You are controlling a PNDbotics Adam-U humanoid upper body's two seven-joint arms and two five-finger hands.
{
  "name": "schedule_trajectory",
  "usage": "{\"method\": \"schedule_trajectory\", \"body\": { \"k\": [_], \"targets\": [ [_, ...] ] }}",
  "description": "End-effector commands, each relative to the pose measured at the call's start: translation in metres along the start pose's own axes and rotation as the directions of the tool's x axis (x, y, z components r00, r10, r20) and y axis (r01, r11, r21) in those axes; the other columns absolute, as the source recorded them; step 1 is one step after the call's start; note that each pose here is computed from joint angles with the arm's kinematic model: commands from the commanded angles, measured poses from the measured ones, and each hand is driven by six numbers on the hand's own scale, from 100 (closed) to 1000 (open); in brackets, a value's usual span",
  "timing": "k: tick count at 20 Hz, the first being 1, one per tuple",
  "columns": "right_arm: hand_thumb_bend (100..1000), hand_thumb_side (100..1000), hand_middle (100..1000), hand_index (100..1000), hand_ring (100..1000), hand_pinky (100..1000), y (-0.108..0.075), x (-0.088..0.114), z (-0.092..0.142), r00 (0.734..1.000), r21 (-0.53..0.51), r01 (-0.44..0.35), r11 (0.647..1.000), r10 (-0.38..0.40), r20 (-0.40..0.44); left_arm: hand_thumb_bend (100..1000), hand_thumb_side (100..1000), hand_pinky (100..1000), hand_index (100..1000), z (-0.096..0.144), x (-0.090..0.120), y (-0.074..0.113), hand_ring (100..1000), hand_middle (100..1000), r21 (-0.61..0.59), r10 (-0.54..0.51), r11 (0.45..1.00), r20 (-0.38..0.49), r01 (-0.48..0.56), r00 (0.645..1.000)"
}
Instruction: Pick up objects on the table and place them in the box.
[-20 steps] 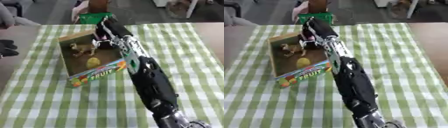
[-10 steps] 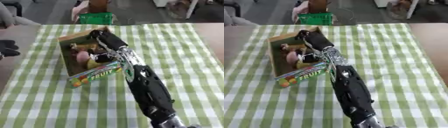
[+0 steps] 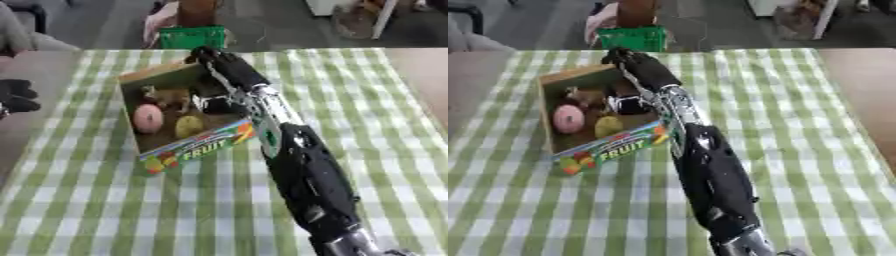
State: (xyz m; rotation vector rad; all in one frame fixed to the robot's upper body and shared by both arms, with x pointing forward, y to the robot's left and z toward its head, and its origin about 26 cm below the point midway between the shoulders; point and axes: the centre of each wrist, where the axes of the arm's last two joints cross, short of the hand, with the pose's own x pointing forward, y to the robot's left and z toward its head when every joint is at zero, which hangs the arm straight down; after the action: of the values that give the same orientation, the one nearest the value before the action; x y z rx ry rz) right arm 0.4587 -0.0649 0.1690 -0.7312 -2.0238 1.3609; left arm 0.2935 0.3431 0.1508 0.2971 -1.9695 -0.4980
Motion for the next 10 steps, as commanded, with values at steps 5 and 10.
{"method": "schedule_trajectory", "body": {
  "k": [5, 10],
  "targets": [
    [100, 168, 859, 877, 781, 698, -0.061, -0.056, 0.019, 0.986, -0.174, -0.002, 0.985, -0.027, -0.166, 100, 820, 766, 770, 0.009, -0.002, 0.012, 643, 629, 0.095, -0.007, 0.995, -0.014, 0.008, 1.0],
    [100, 183, 862, 874, 788, 693, -0.082, -0.123, 0.066, 0.911, -0.297, -0.001, 0.955, -0.122, -0.395, 100, 823, 763, 765, 0.022, -0.011, 0.018, 639, 626, 0.176, -0.003, 0.984, -0.06, 0.013, 0.998]
  ]
}}
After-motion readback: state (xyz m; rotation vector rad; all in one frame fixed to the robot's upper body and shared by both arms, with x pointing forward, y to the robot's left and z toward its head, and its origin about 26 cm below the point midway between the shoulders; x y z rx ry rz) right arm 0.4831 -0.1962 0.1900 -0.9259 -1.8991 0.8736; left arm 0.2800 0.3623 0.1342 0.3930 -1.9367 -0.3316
